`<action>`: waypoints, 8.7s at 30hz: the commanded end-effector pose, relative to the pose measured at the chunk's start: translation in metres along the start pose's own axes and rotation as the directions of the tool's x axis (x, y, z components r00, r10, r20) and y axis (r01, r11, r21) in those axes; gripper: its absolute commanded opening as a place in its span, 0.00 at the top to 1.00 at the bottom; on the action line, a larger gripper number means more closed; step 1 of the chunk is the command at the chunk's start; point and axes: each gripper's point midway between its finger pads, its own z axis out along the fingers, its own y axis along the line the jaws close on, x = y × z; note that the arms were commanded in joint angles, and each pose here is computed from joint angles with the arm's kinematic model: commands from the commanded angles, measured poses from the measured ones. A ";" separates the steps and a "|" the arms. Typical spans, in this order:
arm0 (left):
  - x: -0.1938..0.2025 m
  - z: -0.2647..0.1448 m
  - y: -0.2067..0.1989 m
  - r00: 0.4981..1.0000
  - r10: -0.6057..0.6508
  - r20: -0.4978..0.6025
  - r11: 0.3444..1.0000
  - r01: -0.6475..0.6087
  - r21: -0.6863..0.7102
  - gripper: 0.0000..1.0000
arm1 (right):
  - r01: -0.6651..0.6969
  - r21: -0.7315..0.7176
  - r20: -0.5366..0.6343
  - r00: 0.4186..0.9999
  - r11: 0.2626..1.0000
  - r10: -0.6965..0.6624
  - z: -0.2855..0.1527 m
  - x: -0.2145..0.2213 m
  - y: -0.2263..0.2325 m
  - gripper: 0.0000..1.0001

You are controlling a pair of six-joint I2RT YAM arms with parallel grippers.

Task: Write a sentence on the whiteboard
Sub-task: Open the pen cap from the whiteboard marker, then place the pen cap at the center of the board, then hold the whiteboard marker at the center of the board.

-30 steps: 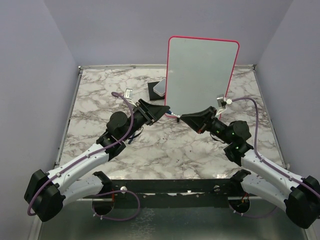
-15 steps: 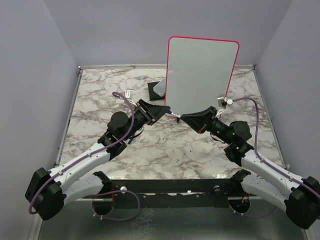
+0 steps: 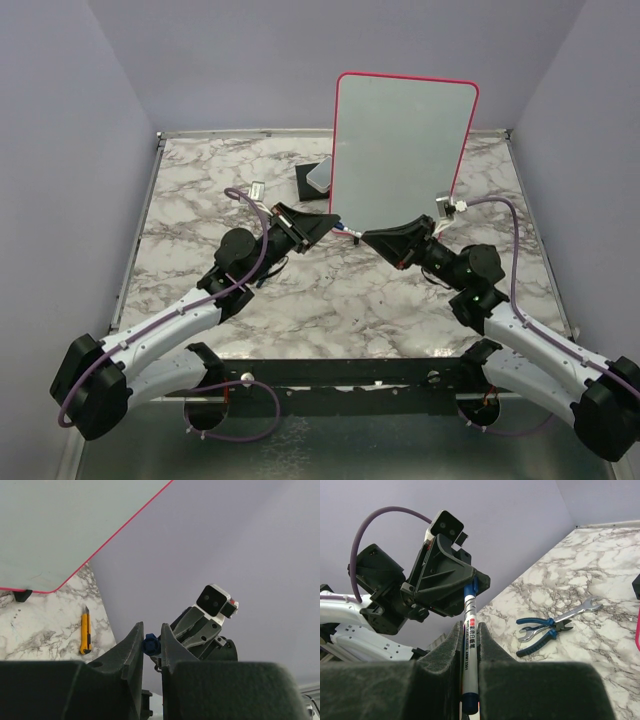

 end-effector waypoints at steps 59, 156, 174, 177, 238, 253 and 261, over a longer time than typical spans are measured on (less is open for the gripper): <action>0.080 -0.092 0.228 0.817 0.175 -0.550 0.557 -0.542 -0.629 1.00 | 0.198 0.299 -0.119 0.978 0.934 -0.169 -0.038 -0.003 -0.037 1.00; -0.126 0.153 0.080 0.510 0.808 -0.297 0.530 -0.848 -0.012 0.40 | 0.449 0.478 -0.021 0.865 0.755 -0.501 0.063 -0.139 -0.087 1.00; -0.127 0.151 0.115 0.517 0.791 -0.327 0.523 -0.849 -0.077 0.51 | 0.446 0.428 -0.030 0.876 0.786 -0.481 0.066 -0.126 -0.085 1.00; -0.122 0.151 0.121 0.519 0.784 -0.341 0.531 -0.845 -0.064 0.51 | 0.445 0.425 -0.030 0.877 0.788 -0.479 0.066 -0.125 -0.085 1.00; -0.077 0.135 0.118 0.542 0.746 -0.387 0.583 -0.812 -0.014 0.36 | 0.495 0.438 -0.022 0.841 0.751 -0.541 0.084 -0.139 -0.093 0.99; -0.100 0.159 0.099 0.544 0.774 -0.325 0.571 -0.821 -0.016 0.42 | 0.509 0.514 -0.039 0.818 0.691 -0.574 0.108 -0.154 -0.122 0.99; -0.100 0.155 0.106 0.542 0.769 -0.337 0.569 -0.822 -0.022 0.43 | 0.508 0.537 -0.035 0.811 0.673 -0.584 0.110 -0.155 -0.131 0.99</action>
